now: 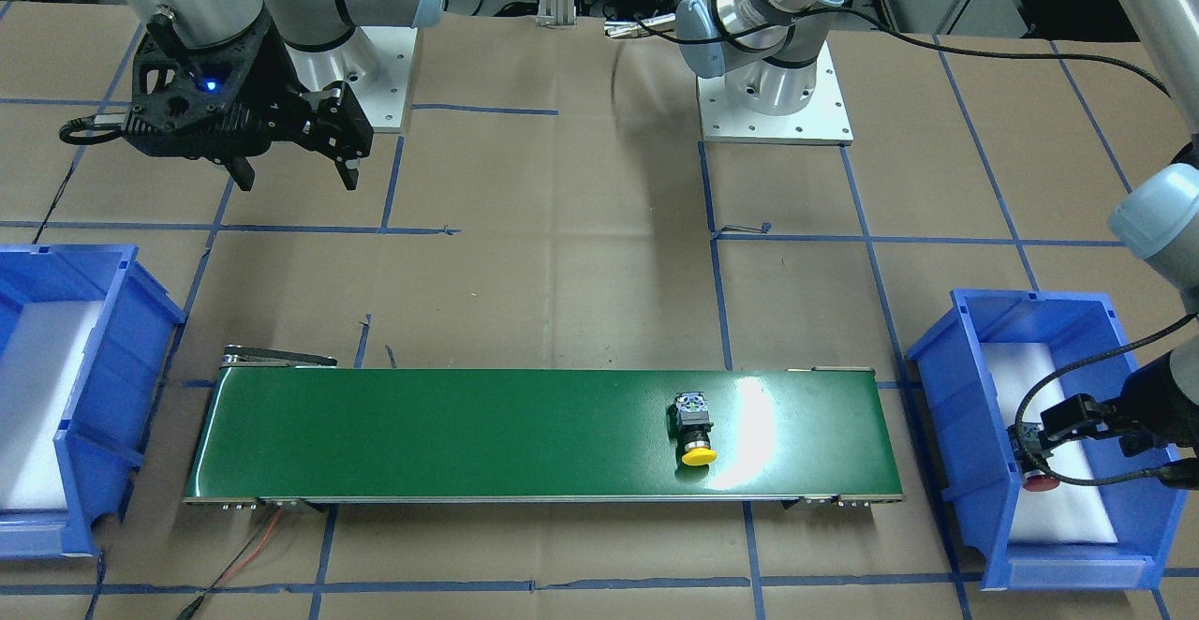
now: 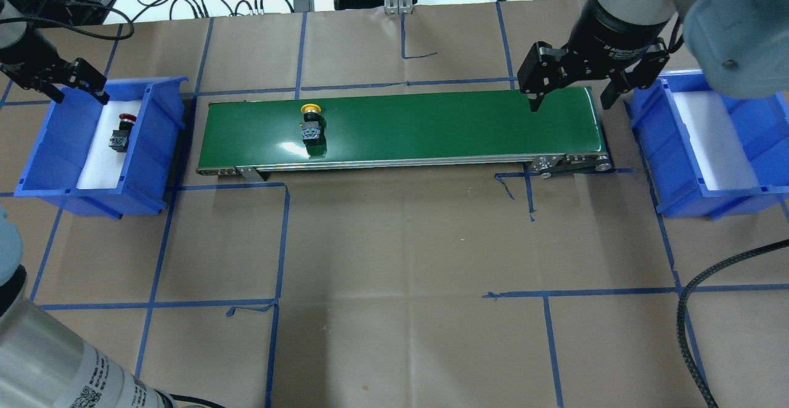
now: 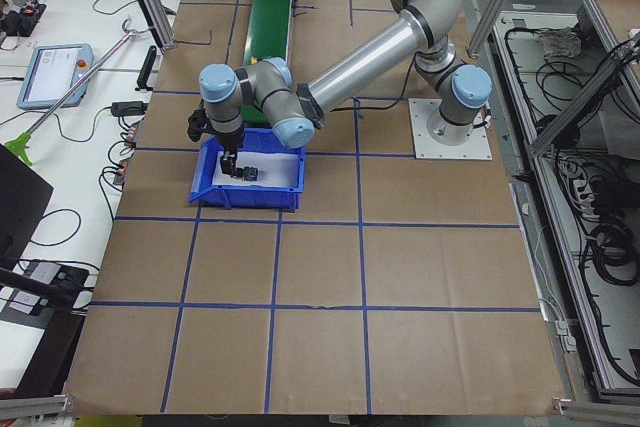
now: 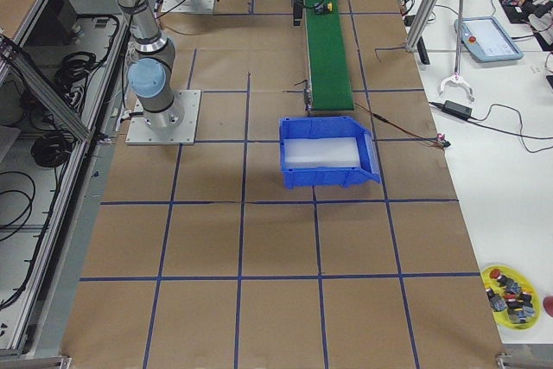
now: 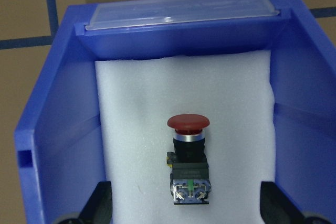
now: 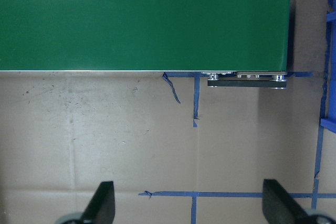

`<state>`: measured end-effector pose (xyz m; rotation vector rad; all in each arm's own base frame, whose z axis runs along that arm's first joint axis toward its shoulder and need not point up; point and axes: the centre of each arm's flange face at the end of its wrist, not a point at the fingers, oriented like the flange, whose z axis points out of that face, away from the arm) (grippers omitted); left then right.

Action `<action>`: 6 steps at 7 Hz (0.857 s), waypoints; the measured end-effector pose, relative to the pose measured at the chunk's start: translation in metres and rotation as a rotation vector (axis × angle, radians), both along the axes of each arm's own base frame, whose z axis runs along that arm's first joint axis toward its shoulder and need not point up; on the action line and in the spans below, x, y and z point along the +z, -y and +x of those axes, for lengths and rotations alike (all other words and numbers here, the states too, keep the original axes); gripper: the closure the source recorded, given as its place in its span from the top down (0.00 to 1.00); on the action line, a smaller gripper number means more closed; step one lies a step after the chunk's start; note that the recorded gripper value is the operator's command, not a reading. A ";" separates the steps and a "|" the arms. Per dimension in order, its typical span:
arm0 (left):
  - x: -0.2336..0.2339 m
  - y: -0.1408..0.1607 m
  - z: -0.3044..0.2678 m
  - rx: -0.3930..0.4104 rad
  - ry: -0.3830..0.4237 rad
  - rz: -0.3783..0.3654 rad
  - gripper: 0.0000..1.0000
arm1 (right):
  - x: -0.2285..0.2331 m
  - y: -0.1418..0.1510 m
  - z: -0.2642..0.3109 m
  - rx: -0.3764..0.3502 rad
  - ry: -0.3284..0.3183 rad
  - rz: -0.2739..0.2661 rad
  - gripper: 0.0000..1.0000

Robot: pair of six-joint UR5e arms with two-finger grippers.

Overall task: Transport two buttons from left to right
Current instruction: 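Raise the left gripper and move it back into the blue bin, then grasp the red-capped button with the left gripper and lift it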

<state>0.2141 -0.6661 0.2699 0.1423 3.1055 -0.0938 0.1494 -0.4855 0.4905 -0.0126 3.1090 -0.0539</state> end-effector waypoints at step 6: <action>-0.053 0.002 0.000 0.003 -0.007 0.006 0.13 | 0.000 0.000 0.000 0.000 0.001 0.001 1.00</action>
